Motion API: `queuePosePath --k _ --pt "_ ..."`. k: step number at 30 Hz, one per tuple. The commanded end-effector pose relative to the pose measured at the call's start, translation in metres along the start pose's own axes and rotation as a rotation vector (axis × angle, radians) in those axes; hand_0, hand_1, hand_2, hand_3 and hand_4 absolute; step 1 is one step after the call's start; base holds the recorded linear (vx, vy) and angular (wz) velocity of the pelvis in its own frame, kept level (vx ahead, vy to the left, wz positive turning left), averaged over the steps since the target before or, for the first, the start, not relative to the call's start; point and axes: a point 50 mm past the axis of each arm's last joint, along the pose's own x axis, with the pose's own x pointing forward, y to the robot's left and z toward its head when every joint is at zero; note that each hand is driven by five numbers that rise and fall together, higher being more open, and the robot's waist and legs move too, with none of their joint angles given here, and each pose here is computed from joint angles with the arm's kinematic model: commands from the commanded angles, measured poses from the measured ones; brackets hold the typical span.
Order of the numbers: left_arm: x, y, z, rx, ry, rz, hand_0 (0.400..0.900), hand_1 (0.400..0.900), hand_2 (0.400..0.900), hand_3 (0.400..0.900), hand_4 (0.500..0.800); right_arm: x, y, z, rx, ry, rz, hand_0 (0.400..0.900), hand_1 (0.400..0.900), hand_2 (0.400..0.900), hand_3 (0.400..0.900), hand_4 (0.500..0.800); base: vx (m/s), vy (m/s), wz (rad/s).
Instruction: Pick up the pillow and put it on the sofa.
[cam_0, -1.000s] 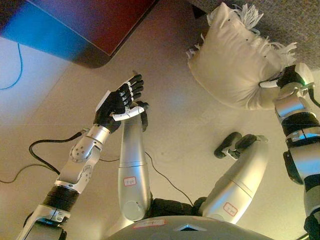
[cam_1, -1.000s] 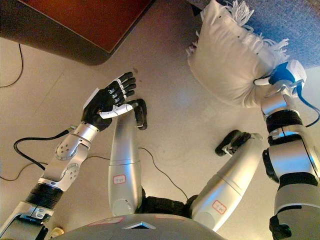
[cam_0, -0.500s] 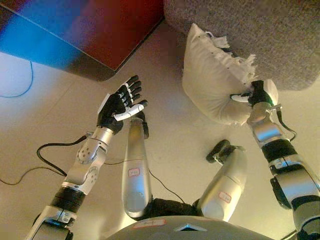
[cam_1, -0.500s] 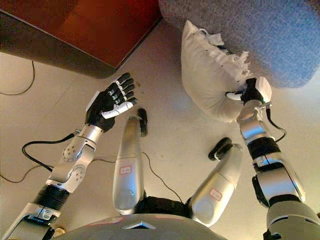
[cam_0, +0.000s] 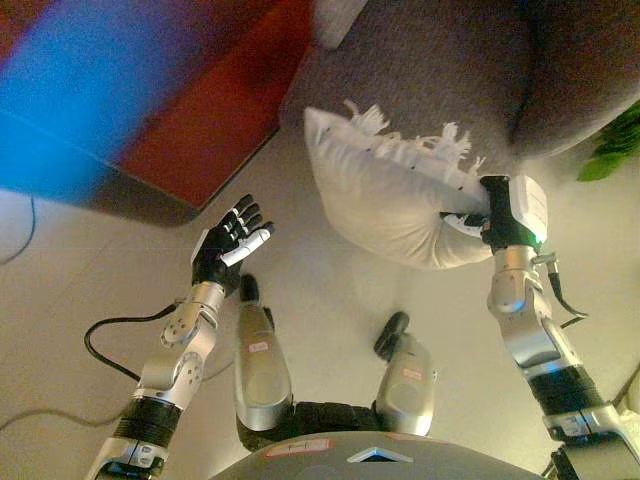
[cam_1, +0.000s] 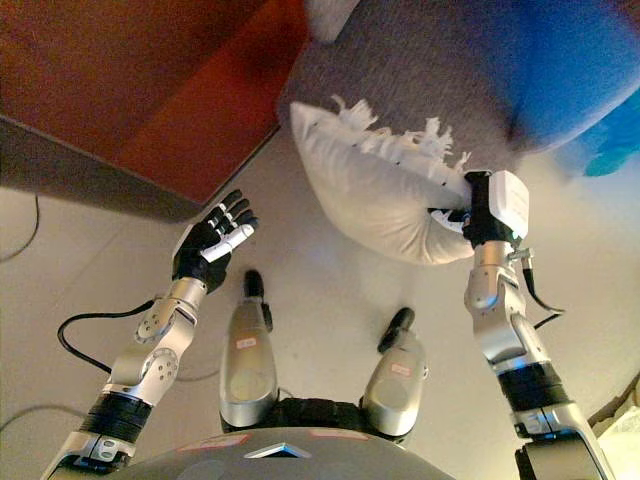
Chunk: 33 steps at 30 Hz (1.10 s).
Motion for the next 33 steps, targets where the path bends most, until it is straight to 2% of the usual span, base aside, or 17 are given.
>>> queuePosePath --k 1,6,9,18,26,33 --pt "-0.005 -0.008 0.011 -0.005 -0.085 -0.024 0.9 0.9 0.9 0.9 0.8 0.006 -0.077 0.038 0.003 -0.31 -0.424 0.4 0.4 0.4 0.4 0.5 0.04 0.085 -0.24" --pt "0.003 -0.012 0.014 -0.011 -0.092 -0.036 0.9 0.9 0.9 0.9 0.8 0.006 -0.092 0.047 0.098 -0.363 -0.428 0.4 0.4 0.4 0.4 0.5 -0.018 0.079 -0.17" --pt "0.005 -0.012 0.012 -0.012 -0.089 -0.032 0.9 0.9 0.9 0.9 0.8 0.012 -0.098 0.046 0.194 -0.358 -0.375 0.4 0.4 0.4 0.4 0.5 0.017 0.026 -0.06" --pt "-0.009 0.01 0.02 0.042 -0.118 0.017 0.9 0.9 0.9 0.9 0.8 0.031 -0.109 0.03 0.209 -0.293 -0.285 0.4 0.4 0.4 0.4 0.5 0.052 -0.045 0.09" --pt "-0.022 0.012 0.026 0.112 -0.095 -0.072 0.9 0.9 0.9 0.9 0.8 0.082 -0.121 0.013 0.162 -0.113 -0.333 0.4 0.4 0.4 0.4 0.5 0.091 -0.081 0.19" --pt "-0.022 0.012 0.029 0.161 -0.059 -0.166 0.9 0.9 0.9 0.9 0.8 0.113 -0.137 0.004 0.124 -0.007 -0.351 0.4 0.4 0.4 0.4 0.5 0.073 -0.084 0.15"
